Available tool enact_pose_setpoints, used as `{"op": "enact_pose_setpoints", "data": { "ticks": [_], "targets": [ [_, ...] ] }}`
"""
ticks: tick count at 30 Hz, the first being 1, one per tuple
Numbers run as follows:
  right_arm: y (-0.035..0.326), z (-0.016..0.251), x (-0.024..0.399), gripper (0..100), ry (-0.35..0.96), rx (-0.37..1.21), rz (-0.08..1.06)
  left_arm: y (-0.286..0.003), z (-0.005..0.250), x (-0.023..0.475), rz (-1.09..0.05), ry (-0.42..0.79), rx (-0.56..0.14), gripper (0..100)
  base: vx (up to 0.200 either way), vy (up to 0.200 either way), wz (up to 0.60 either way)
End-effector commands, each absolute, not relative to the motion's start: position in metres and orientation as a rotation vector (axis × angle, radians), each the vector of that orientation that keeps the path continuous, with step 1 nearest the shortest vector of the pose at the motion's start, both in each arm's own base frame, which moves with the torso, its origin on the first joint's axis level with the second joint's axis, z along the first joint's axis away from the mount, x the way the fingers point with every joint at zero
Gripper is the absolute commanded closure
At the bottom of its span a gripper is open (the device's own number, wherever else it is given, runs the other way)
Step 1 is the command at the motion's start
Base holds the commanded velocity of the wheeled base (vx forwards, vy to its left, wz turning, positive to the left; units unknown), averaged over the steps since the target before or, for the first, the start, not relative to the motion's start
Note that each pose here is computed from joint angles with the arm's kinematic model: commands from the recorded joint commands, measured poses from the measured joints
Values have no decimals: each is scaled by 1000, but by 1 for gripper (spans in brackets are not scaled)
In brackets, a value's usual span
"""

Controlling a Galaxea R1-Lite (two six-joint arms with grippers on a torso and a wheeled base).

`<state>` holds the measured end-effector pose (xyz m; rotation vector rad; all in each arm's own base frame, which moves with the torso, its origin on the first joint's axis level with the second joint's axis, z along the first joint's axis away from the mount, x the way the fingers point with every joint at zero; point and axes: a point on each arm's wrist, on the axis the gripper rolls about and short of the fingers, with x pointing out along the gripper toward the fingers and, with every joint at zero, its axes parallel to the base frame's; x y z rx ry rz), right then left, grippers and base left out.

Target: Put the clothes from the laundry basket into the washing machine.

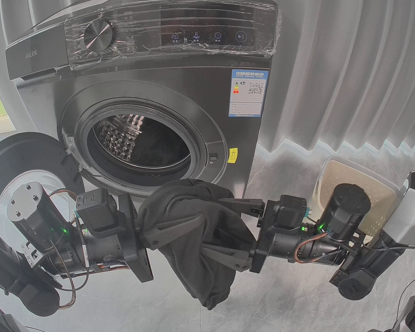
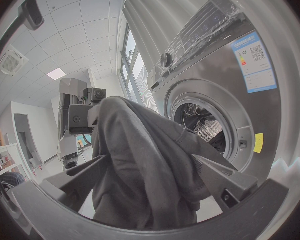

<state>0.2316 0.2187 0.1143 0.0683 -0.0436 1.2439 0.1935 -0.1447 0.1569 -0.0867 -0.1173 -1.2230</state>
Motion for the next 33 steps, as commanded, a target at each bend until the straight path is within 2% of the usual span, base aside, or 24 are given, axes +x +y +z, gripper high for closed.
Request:
{"op": "enact_pose_setpoints", "data": {
  "ticks": [1,13,14,27,33],
  "targets": [
    [245,91,231,0,13,69,1271,-147,155,193,-1228,-109,-88,100,0,0,0],
    [263,89,215,0,22,76,1304,-147,155,195,-1223,-110,-88,100,0,0,0],
    [263,89,215,100,22,76,1303,-147,155,195,-1223,-111,-88,100,0,0,0],
    [263,94,210,100,16,84,1295,-146,158,199,-1208,-123,-90,100,0,0,0],
    [261,99,203,100,6,86,1291,-138,155,210,-1159,-116,-86,100,0,0,0]
  ]
}}
